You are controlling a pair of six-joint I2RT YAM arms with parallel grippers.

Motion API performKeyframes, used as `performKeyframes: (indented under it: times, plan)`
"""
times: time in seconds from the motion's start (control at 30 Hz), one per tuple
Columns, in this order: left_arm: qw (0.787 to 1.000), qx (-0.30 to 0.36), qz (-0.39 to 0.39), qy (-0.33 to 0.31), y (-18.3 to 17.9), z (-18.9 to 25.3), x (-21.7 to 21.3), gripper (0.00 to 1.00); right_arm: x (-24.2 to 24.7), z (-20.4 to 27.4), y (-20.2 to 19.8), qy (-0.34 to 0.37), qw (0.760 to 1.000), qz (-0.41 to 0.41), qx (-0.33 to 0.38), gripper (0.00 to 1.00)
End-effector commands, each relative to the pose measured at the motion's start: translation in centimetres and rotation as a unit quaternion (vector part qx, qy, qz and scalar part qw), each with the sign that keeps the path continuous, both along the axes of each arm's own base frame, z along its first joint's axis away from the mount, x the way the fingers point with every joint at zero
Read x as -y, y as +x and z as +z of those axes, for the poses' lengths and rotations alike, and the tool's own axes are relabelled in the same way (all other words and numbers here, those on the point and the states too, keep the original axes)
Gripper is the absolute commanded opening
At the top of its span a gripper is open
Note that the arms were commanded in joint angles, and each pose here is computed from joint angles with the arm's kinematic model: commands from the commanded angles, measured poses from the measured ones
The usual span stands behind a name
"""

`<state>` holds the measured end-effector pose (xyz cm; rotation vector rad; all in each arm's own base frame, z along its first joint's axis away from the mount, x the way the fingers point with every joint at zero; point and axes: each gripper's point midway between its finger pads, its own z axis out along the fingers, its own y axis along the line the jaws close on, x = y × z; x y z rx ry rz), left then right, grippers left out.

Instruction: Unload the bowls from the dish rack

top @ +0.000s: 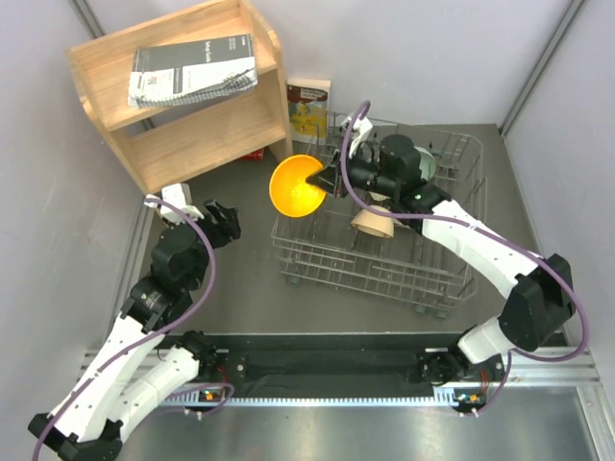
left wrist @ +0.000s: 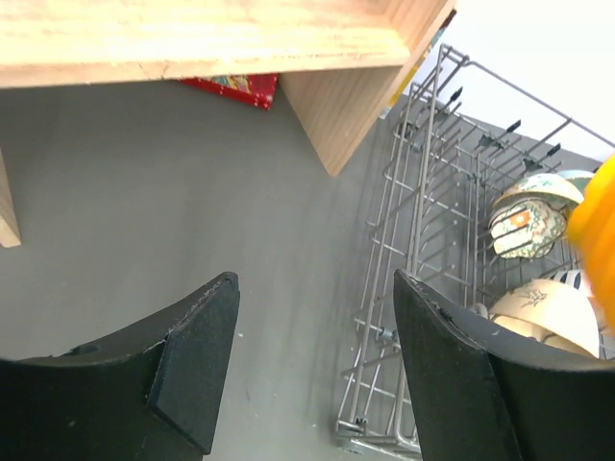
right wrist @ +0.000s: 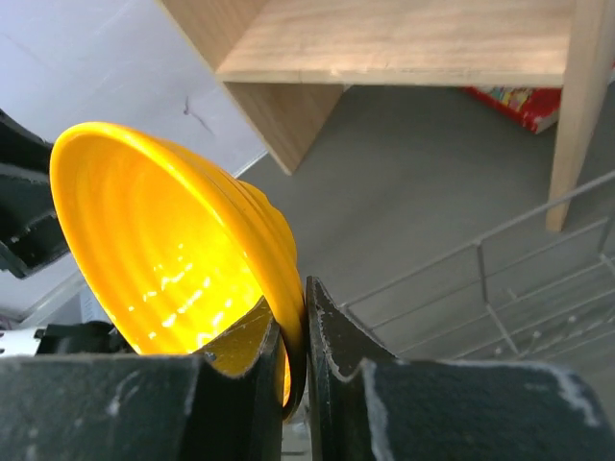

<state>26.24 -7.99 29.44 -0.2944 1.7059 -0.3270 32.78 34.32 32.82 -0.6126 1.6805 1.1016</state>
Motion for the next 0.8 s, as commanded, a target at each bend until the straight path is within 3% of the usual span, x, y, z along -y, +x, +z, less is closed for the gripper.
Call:
performKeyframes:
  times: [0.0,0.03,0.07,0.13,0.23,0.33,0.4,0.5,0.53,0.57,0.63,0.77]
  plan:
    - [0.999,0.046,0.009,-0.011,-0.1,3.7,-0.5,0.70,0.7,4.6,0.5,0.057,0.996,-0.045,0.050,0.00]
    - [0.999,0.043,0.009,-0.009,-0.1,3.5,-0.6,0.70,3.1,5.4,3.4,0.038,0.985,-0.156,0.064,0.00]
    - [0.999,0.039,0.008,-0.008,-0.2,3.3,-0.6,0.70,4.2,3.8,3.4,-0.035,0.976,-0.199,0.079,0.00]
    - [0.999,0.034,0.013,-0.009,-0.5,2.6,-0.9,0.71,8.6,3.7,5.3,-0.083,0.938,-0.325,0.088,0.00]
    - [0.999,0.031,0.012,-0.014,-0.7,1.8,-0.9,0.71,14.9,2.9,6.4,-0.115,0.899,-0.415,0.074,0.00]
    - [1.000,0.022,0.004,-0.017,-0.5,1.1,-0.4,0.71,20.1,3.0,6.7,-0.084,0.876,-0.472,0.048,0.00]
    - [1.000,0.014,-0.002,-0.016,-0.1,0.5,0.1,0.71,21.1,3.5,6.5,-0.076,0.883,-0.461,0.051,0.00]
    - [1.000,0.012,-0.015,-0.015,0.5,0.4,1.0,0.72,17.6,4.1,5.9,-0.072,0.933,-0.347,0.065,0.00]
    - [0.999,0.021,-0.021,-0.021,0.8,0.9,1.3,0.72,14.6,4.8,4.7,-0.048,0.959,-0.269,0.072,0.00]
    - [0.999,0.021,-0.034,-0.022,1.0,1.0,2.0,0.75,13.1,4.9,4.2,-0.033,0.969,-0.235,0.070,0.00]
    - [0.997,0.038,-0.056,-0.032,1.1,2.3,2.9,0.77,10.2,5.8,2.9,-0.008,0.981,-0.179,0.075,0.00]
    - [0.994,0.059,-0.091,-0.027,0.8,4.1,3.9,0.80,6.2,3.8,2.9,-0.069,0.986,-0.135,0.070,0.00]
